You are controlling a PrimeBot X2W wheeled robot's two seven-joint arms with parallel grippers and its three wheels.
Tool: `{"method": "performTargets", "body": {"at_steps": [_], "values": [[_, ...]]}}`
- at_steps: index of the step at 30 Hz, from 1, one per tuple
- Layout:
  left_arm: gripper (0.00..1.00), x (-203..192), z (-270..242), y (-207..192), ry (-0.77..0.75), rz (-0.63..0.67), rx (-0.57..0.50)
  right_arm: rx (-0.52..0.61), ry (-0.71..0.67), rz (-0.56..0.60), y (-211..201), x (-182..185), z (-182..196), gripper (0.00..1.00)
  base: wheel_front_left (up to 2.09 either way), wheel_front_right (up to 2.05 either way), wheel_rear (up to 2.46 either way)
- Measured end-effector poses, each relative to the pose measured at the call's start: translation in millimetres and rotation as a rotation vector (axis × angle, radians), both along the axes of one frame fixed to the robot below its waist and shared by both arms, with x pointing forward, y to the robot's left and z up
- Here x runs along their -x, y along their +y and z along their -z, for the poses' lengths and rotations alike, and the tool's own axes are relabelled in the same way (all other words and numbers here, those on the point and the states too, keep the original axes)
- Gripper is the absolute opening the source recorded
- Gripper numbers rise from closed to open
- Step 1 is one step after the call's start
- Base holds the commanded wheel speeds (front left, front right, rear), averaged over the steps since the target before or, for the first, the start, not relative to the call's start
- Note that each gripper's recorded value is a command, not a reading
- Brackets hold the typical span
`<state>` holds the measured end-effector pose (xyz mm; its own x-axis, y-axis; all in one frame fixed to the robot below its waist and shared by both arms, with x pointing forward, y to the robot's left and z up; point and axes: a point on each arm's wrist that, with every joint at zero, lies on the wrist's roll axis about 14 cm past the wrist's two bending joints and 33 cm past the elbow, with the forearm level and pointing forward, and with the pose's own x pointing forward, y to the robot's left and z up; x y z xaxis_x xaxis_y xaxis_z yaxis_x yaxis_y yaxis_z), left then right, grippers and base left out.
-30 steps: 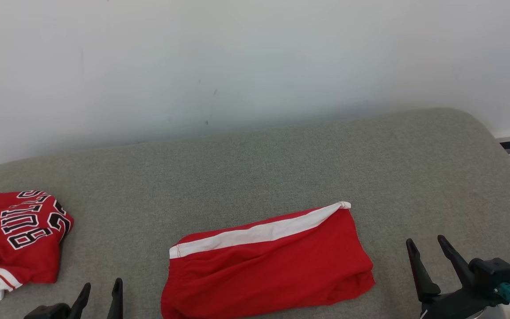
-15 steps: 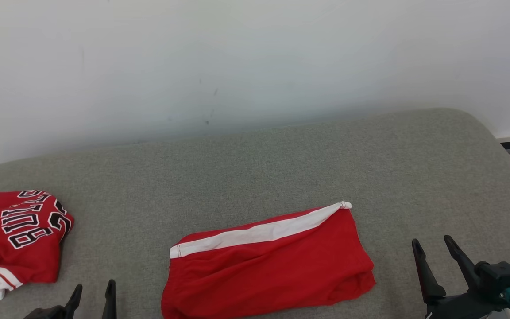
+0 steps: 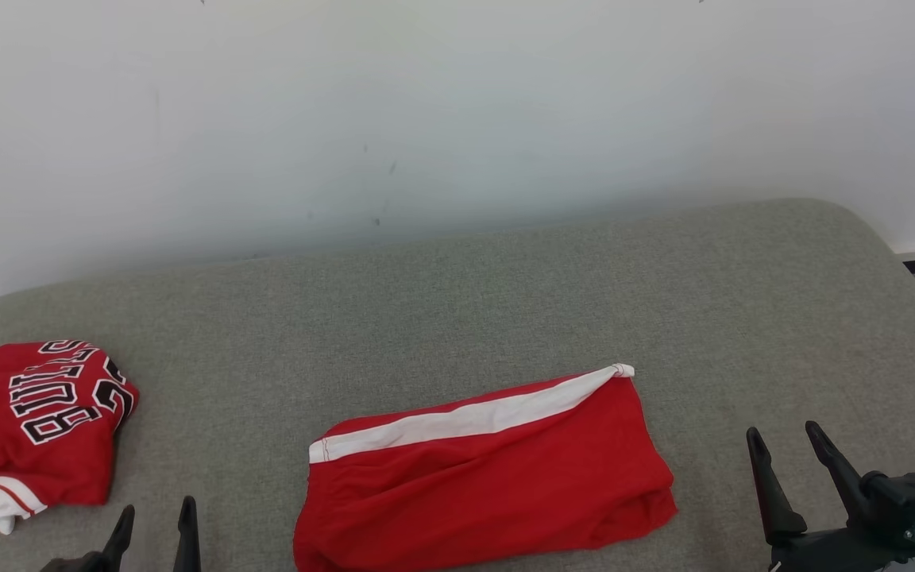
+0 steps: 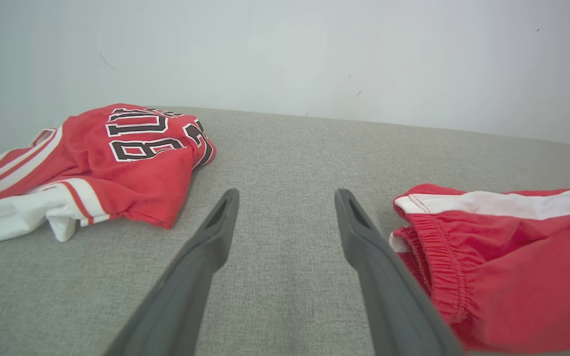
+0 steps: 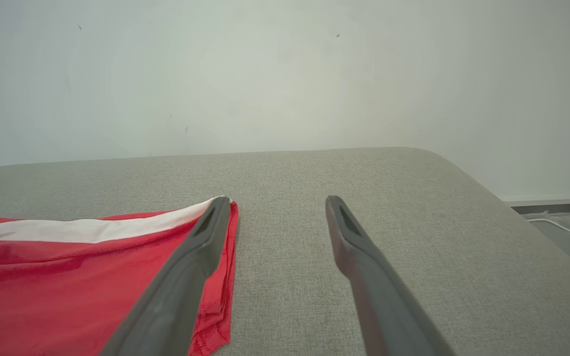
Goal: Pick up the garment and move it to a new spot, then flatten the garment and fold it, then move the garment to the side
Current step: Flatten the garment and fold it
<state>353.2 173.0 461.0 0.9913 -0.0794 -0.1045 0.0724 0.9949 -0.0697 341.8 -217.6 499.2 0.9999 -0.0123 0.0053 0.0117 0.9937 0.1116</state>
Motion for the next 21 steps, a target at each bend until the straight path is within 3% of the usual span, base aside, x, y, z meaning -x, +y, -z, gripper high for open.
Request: {"method": "performTargets", "body": {"at_steps": [21], "values": [[1.00, 12.0, -6.6, -19.5, -0.016, 0.034, 0.016, -0.006, 0.029, -0.023, 10.3, 0.5, 11.3, 1.00, 0.00, 0.00, 0.00]]}}
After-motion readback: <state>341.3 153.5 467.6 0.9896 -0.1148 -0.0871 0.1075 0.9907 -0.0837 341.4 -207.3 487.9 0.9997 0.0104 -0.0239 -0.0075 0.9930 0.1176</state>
